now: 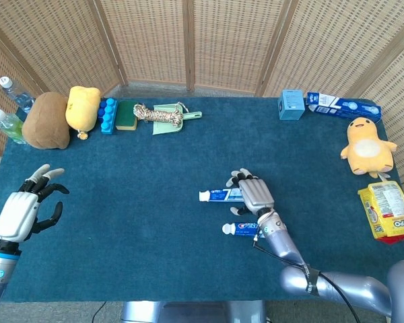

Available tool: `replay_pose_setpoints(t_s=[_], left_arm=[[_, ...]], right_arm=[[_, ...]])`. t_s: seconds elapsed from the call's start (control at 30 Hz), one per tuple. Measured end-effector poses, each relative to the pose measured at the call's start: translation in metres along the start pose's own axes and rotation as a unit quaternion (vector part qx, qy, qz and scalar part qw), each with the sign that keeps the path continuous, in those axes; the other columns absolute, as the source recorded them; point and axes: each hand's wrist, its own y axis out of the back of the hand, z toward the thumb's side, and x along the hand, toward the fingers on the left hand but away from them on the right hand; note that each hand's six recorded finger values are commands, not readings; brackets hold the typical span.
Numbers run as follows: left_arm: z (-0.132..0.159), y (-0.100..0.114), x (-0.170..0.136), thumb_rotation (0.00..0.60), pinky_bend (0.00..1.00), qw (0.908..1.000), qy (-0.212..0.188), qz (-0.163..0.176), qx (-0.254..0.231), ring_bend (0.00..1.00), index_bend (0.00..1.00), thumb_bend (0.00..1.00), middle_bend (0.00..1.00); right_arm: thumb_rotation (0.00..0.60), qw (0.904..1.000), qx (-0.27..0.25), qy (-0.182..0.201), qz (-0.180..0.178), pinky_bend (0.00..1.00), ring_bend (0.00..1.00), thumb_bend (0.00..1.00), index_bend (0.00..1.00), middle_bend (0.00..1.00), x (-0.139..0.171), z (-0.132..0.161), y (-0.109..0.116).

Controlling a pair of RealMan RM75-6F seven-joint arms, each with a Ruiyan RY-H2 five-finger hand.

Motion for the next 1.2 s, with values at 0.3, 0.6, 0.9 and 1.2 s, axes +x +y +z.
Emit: replay_pose_setpoints(t_s=[0.3,0.6,0.9,1.2], left_arm=[[0.000,-0.001,0.001,0.600,0.15,1.0000,0.000,-0.002,0.002,0.06,0.39,0.49,0.17],[0.000,-0.001,0.000,0.600,0.15,1.0000,0.001,-0.003,0.003,0.06,0.39,0.49,0.17],[-0.002,0.000,-0.003,0.600,0.15,1.0000,0.005,-0.004,0.004,0.05,0.39,0.49,0.16],[-0.001,0.000,-0.003,0.600,0.15,1.0000,0.004,-0.004,0.006,0.05,0.39,0.50,0.16]], right_arm=[[0.600,0.9994,0.021,-0.025,0.000,0.25,0.08,0.26,0.33,0.18,-0.012,-0.006,-0.002],[0.600,0.9986,0.040,-0.033,-0.003,0.25,0.09,0.26,0.36,0.18,-0.014,-0.008,-0.006],[0.600,0.9980,0.049,-0.039,-0.003,0.25,0.09,0.26,0.36,0.19,-0.017,-0.010,-0.009],[0.600,0.9980,0.050,-0.039,0.000,0.25,0.11,0.26,0.39,0.19,-0.019,-0.010,-0.012]])
